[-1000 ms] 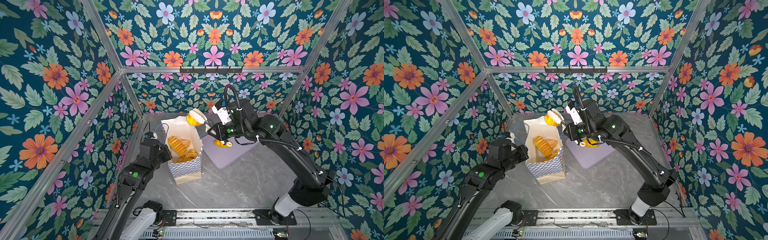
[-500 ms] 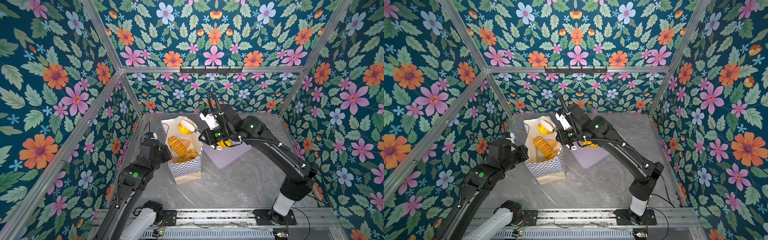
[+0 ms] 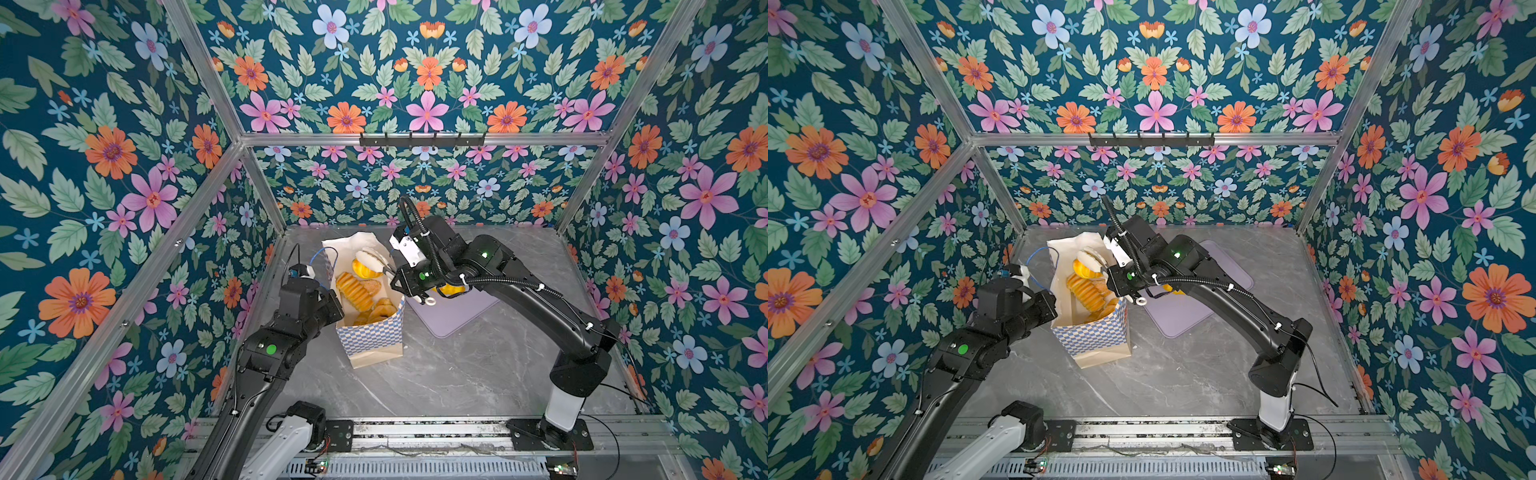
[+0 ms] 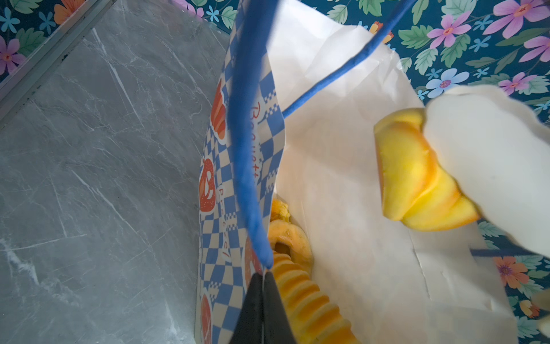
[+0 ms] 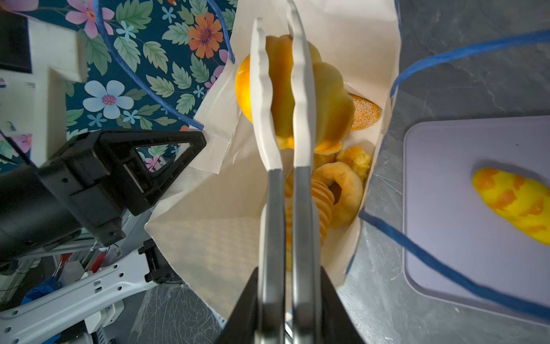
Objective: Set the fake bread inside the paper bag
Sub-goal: 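Lower the bun into the bag and open the tongs to release it, then raise the tongs out of the bag and move them over the tray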
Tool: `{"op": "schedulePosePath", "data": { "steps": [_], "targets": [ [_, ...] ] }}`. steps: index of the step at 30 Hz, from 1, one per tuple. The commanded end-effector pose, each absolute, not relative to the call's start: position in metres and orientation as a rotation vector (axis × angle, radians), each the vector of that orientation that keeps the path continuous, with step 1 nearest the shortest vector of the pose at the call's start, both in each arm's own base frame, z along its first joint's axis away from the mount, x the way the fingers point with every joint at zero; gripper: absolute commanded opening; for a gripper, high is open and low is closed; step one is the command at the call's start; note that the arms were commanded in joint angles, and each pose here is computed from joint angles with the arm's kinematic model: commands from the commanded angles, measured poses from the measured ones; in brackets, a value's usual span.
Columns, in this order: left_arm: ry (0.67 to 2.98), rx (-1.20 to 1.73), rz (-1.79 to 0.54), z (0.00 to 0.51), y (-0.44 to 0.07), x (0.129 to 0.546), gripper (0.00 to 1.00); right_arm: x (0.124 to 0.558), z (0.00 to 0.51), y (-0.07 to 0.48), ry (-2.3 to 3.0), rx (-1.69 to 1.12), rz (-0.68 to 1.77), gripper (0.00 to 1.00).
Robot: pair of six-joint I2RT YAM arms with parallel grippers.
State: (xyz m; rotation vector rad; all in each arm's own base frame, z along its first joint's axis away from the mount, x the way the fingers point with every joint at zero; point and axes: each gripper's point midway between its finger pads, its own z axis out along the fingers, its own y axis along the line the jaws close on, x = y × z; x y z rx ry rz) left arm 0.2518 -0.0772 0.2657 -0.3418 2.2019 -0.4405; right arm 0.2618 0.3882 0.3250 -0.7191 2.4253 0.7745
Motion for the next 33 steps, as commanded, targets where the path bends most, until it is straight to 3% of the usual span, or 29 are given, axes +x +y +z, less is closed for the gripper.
{"op": "schedulePosePath", "data": {
  "steps": [1, 11, 33],
  "targets": [
    [2.184, -0.33, -0.446, 0.27, -0.078, 0.253, 0.06, 0.263, 0.325, 0.392, 2.412, -0.723, 0.758, 0.28],
    [2.177, -0.321, -0.433, 0.272, -0.076, 0.252, 0.07, 0.253, 0.317, 0.399, 2.411, -0.81, 0.6, 0.35],
    [2.17, -0.335, -0.431, 0.273, -0.073, 0.249, 0.07, 0.252, 0.327, 0.397, 2.383, -0.807, 0.6, 0.48]
  ]
}}
